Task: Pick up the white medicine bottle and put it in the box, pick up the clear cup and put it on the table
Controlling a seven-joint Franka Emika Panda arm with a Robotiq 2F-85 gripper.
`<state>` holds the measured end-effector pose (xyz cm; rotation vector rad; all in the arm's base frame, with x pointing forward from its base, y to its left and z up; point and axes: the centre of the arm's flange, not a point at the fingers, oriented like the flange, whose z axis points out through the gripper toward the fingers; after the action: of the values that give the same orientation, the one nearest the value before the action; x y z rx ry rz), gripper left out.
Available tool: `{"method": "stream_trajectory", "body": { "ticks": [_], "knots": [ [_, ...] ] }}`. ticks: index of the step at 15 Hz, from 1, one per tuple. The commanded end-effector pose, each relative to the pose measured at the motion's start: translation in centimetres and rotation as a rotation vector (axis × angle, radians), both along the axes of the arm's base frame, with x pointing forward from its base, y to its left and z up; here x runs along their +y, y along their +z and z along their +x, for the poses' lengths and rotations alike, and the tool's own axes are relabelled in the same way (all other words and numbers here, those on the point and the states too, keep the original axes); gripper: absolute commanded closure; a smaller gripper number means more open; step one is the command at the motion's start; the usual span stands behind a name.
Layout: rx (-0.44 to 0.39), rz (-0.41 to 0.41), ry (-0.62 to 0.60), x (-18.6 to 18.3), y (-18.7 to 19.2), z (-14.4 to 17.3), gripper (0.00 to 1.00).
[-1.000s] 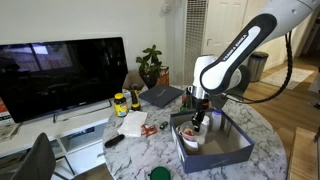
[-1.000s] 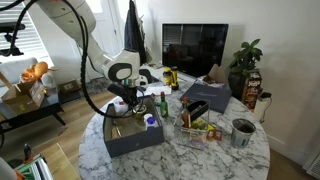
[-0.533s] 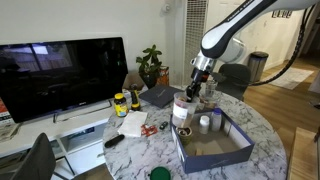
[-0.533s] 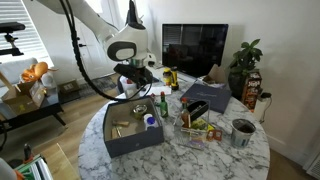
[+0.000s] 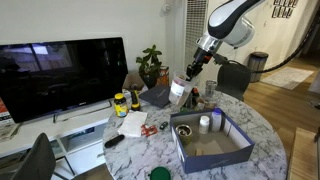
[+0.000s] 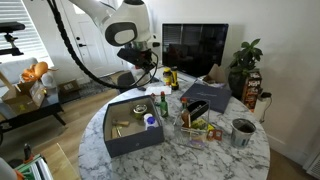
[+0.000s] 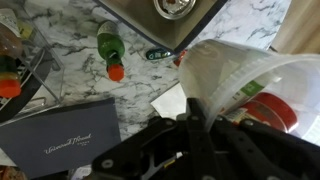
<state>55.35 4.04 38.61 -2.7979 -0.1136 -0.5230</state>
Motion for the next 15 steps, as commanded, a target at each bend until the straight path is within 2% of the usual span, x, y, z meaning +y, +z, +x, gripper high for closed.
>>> {"method": "stream_trajectory", "body": {
  "ticks": [1, 5, 6, 8, 10, 12, 15],
  "knots": [
    [-0.044, -0.009, -0.175, -3.5, 1.1, 1.0, 0.99],
    [0.102, -0.01, -0.152, -8.3, 2.5, -1.6, 0.99],
    [0.143, 0.018, -0.147, -9.7, 2.7, -2.4, 0.99],
    [0.202, 0.011, -0.186, -11.5, 2.3, -3.6, 0.99],
    [0.127, -0.065, -0.283, -13.3, 1.0, -3.5, 0.99],
    [0.094, -0.114, -0.322, -13.9, -0.4, -2.9, 0.99],
    [0.147, -0.185, -0.329, -13.1, -3.2, -3.2, 0.99]
  ]
}}
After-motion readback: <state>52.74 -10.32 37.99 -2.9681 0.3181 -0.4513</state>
